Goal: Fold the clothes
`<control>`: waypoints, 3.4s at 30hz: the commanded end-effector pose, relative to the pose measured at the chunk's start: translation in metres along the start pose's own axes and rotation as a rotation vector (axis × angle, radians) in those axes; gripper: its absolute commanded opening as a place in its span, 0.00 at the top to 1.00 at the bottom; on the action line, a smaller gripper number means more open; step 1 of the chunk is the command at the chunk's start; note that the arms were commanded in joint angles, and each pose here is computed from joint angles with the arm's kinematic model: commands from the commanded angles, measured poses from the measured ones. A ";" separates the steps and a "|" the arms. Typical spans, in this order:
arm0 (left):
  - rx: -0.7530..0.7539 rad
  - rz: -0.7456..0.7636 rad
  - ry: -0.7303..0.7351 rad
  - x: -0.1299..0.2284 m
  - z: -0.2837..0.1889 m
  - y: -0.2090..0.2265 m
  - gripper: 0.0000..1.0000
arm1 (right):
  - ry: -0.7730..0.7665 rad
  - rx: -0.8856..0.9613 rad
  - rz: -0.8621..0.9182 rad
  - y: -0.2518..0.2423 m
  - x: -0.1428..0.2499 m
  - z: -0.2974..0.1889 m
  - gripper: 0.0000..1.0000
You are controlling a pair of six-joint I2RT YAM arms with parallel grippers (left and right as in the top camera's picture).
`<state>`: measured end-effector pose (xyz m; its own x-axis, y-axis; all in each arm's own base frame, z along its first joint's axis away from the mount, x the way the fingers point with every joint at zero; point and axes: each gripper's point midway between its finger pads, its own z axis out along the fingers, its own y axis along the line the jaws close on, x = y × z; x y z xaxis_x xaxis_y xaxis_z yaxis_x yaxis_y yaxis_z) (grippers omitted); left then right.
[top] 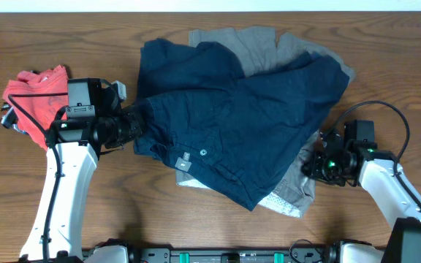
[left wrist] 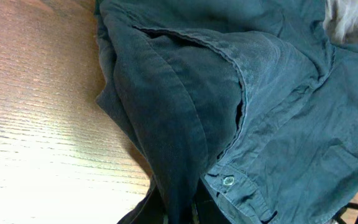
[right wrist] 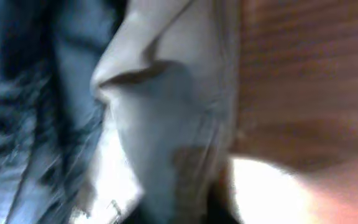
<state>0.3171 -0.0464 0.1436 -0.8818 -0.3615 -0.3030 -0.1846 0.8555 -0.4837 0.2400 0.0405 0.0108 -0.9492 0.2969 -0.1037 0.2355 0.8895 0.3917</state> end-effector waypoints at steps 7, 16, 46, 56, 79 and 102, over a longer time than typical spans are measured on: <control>-0.097 0.008 -0.048 -0.009 -0.011 0.013 0.94 | -0.309 0.507 0.358 -0.105 -0.073 -0.081 0.99; -0.185 0.000 -0.053 -0.008 -0.013 0.029 0.94 | -0.447 0.846 1.065 -0.220 -0.024 -0.211 0.99; -0.241 0.002 -0.079 -0.013 -0.015 0.038 0.74 | -0.065 0.193 0.249 -0.071 -0.021 -0.053 0.47; -0.241 -0.006 -0.080 -0.013 -0.015 0.038 0.74 | -0.244 0.184 0.184 -0.087 -0.036 -0.018 0.37; -0.235 -0.010 -0.074 -0.012 -0.015 0.037 0.74 | -0.394 0.393 0.234 -0.122 -0.092 -0.048 0.99; -0.241 -0.016 -0.057 -0.007 -0.015 0.039 0.74 | -0.517 0.264 0.118 -0.120 -0.202 -0.165 0.62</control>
<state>0.3059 -0.0078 0.1270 -0.8691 -0.3815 -0.3149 -0.3007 0.9129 -0.2762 0.3465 -0.2271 0.1708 -0.5710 0.5568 -0.6033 0.6074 0.7809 0.1458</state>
